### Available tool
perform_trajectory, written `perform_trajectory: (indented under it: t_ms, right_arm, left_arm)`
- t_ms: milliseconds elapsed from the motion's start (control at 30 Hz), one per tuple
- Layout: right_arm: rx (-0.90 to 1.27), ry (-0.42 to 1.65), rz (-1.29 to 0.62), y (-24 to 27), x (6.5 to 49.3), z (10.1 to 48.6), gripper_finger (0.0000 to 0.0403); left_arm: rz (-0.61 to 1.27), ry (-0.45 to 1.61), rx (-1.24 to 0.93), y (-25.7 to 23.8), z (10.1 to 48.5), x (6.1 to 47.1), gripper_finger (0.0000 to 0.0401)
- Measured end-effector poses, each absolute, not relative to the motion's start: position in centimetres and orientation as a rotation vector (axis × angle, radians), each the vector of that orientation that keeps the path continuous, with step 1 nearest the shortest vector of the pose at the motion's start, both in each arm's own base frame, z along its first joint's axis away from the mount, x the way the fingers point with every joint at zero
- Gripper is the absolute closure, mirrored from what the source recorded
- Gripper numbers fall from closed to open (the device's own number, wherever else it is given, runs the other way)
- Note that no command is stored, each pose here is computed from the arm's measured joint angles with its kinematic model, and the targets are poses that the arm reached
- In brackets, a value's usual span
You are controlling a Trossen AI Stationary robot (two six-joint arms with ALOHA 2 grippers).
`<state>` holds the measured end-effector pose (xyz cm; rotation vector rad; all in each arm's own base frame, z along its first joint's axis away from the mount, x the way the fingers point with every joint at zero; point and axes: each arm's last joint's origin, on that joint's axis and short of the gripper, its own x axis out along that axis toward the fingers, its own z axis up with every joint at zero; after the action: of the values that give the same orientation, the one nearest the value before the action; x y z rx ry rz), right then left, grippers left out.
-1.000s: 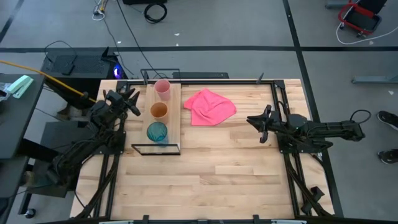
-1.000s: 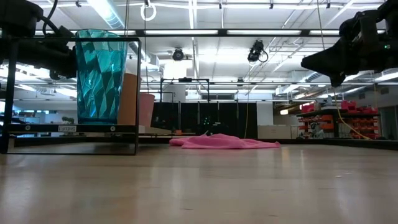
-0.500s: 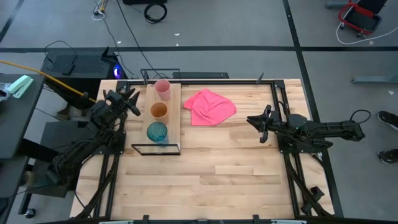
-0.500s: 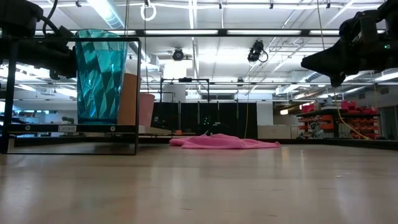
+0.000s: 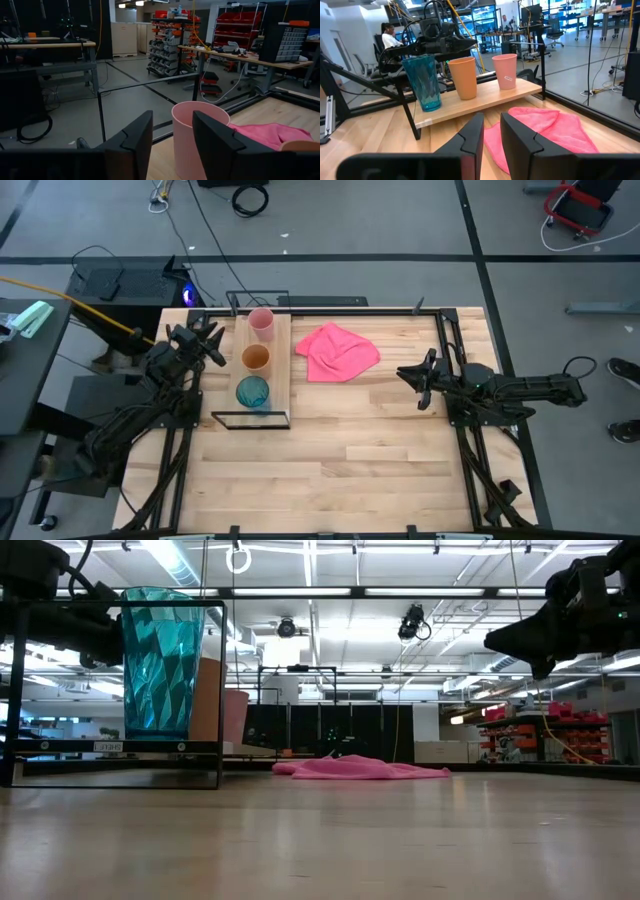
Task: Stack small to large cups/mugs on shelf
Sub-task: Return to Home Position
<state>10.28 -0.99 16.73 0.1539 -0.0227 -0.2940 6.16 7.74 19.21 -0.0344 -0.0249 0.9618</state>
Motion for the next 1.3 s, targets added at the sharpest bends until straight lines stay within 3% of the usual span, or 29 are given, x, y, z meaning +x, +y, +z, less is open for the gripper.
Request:
perform_trajectory:
  t_ms: [1300]
  right_arm:
    - [0.154, -0.023, -0.294, -0.99, 10.28, 16.73, 0.0330]
  left_arm:
    - [0.961, -0.025, -0.035, 7.74, 19.21, 6.17, 0.0251]
